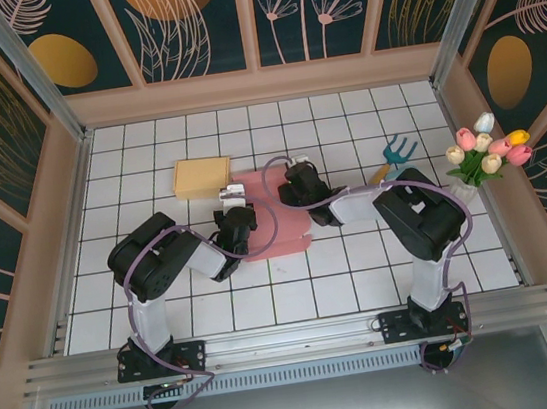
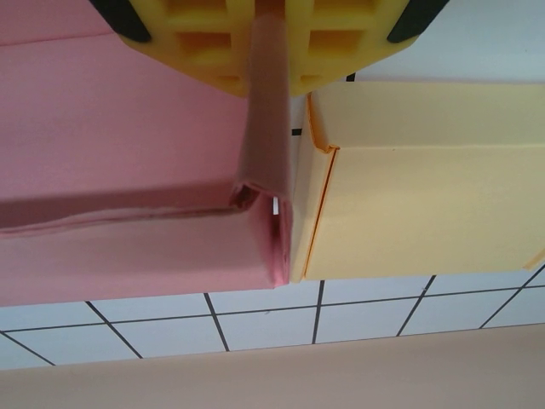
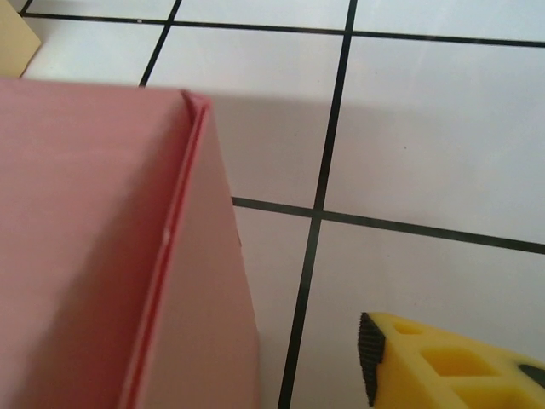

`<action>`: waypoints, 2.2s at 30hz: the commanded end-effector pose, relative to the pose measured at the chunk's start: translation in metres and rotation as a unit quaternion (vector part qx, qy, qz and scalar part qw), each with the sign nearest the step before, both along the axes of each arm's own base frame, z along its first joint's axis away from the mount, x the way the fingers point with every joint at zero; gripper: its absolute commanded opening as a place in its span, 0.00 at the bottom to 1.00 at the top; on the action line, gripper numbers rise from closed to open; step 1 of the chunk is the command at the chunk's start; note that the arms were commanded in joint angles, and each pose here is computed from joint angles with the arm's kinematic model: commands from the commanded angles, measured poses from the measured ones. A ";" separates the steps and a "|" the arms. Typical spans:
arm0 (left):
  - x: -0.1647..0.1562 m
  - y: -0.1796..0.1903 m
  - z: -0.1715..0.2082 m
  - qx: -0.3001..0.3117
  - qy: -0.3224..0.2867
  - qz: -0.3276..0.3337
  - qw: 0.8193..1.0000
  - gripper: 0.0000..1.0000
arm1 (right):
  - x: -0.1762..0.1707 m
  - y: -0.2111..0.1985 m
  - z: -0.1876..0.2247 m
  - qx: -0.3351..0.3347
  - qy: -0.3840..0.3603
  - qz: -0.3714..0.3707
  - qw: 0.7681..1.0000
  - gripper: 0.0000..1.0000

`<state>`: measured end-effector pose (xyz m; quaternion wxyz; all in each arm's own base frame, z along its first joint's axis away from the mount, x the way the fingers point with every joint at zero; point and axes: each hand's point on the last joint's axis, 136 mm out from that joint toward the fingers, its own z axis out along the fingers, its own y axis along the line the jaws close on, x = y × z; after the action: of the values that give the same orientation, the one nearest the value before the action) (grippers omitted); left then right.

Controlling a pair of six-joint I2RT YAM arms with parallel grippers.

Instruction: Fold the paper box

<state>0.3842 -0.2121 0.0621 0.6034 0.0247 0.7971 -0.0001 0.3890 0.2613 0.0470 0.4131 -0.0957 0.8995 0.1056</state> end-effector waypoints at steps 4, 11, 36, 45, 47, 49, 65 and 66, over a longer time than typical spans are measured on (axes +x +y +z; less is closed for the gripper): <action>-0.004 0.009 -0.021 0.034 0.028 0.007 0.999 0.00 | -0.014 0.022 0.029 0.062 -0.031 0.047 0.997 0.58; -0.004 0.010 -0.019 0.031 0.026 0.008 0.999 0.00 | -0.031 0.016 0.064 0.048 -0.073 0.034 0.996 0.58; -0.004 0.009 -0.021 0.033 0.027 0.007 0.999 0.00 | -0.008 0.003 0.063 -0.012 -0.109 0.000 0.994 0.53; -0.003 0.009 -0.021 0.037 0.031 0.006 0.999 0.00 | 0.014 -0.005 0.052 -0.016 -0.148 -0.036 0.988 0.50; -0.003 0.009 -0.021 0.037 0.031 0.007 0.999 0.00 | 0.021 -0.011 0.045 -0.026 -0.147 -0.050 0.987 0.49; -0.003 0.009 -0.021 0.038 0.032 0.009 0.999 0.00 | 0.025 -0.021 0.039 -0.040 -0.148 -0.073 0.985 0.48; 0.001 0.011 -0.021 0.038 0.033 0.026 0.998 0.00 | 0.019 -0.083 0.035 -0.043 -0.134 -0.181 0.973 0.40; 0.000 0.010 -0.022 0.040 0.034 0.025 0.998 0.00 | 0.017 -0.066 0.039 -0.021 -0.134 -0.138 0.981 0.43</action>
<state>0.3873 -0.2346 0.0656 0.6009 0.0416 0.7977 -0.0302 0.4005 0.2280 0.0744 0.5248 -0.0179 0.8498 0.0452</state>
